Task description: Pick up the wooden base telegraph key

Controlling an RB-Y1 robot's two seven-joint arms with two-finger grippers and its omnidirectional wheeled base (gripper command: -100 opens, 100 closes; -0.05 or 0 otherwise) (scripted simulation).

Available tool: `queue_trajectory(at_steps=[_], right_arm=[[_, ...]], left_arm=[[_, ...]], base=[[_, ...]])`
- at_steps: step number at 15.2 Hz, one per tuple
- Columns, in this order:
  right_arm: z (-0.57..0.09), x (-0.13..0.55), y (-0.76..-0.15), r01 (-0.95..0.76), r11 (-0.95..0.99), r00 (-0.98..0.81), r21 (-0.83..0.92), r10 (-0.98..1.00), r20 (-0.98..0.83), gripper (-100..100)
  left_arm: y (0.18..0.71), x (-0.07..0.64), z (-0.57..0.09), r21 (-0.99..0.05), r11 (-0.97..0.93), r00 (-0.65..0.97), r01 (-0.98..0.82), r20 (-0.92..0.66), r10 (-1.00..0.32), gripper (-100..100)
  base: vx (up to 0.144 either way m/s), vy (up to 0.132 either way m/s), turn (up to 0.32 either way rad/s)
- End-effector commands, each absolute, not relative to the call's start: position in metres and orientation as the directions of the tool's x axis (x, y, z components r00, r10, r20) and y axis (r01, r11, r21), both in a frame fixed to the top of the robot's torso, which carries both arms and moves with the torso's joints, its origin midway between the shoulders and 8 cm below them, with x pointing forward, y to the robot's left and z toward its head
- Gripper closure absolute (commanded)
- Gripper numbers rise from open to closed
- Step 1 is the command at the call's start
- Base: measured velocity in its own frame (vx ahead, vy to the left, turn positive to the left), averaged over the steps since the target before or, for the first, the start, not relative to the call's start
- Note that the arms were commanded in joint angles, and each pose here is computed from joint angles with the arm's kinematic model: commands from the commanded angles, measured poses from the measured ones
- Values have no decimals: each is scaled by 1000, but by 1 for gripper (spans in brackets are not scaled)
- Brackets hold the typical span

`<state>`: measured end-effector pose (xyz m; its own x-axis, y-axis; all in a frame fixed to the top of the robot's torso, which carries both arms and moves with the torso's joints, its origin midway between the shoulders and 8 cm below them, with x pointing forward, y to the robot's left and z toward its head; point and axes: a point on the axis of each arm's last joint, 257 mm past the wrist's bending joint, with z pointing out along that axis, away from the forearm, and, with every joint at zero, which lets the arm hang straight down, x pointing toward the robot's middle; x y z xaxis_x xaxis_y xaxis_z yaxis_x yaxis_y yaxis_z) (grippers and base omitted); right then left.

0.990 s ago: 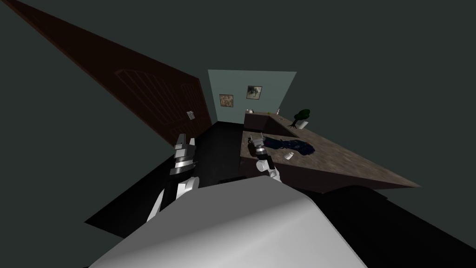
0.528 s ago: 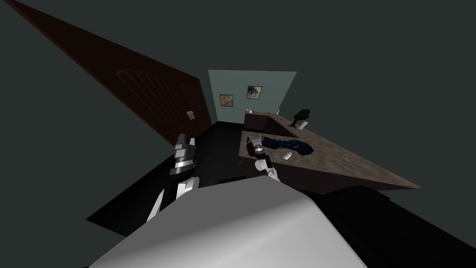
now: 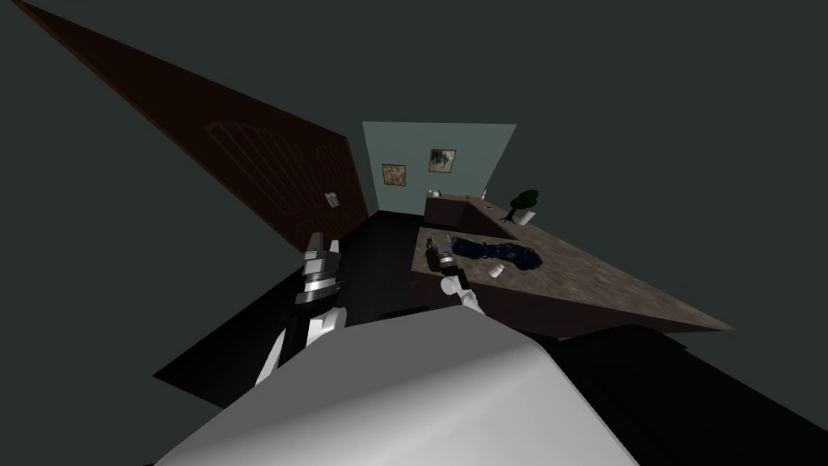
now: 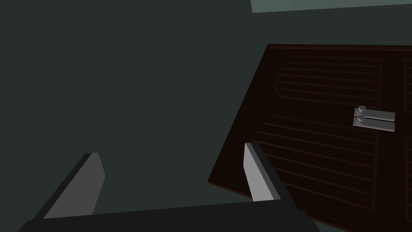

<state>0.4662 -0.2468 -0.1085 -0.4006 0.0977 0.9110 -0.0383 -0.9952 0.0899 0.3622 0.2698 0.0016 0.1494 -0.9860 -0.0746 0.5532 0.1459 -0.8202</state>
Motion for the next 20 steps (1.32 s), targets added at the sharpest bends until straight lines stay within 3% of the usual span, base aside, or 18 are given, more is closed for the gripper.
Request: queue_trajectory(at_steps=[1, 20], right_arm=[[-117, 471, -243, -7, -1000, -387, 17, 18, 922, -100], [-179, 502, -220, 125, -846, -216, -519, -533, 818, -100]], left_arm=[[270, 362, 2, -820, 146, 149, 553, -75, -986, 0], [270, 362, 2, -820, 146, 149, 553, -75, -986, 0]], base=[[-24, -78, 22], [-16, -53, 15]])
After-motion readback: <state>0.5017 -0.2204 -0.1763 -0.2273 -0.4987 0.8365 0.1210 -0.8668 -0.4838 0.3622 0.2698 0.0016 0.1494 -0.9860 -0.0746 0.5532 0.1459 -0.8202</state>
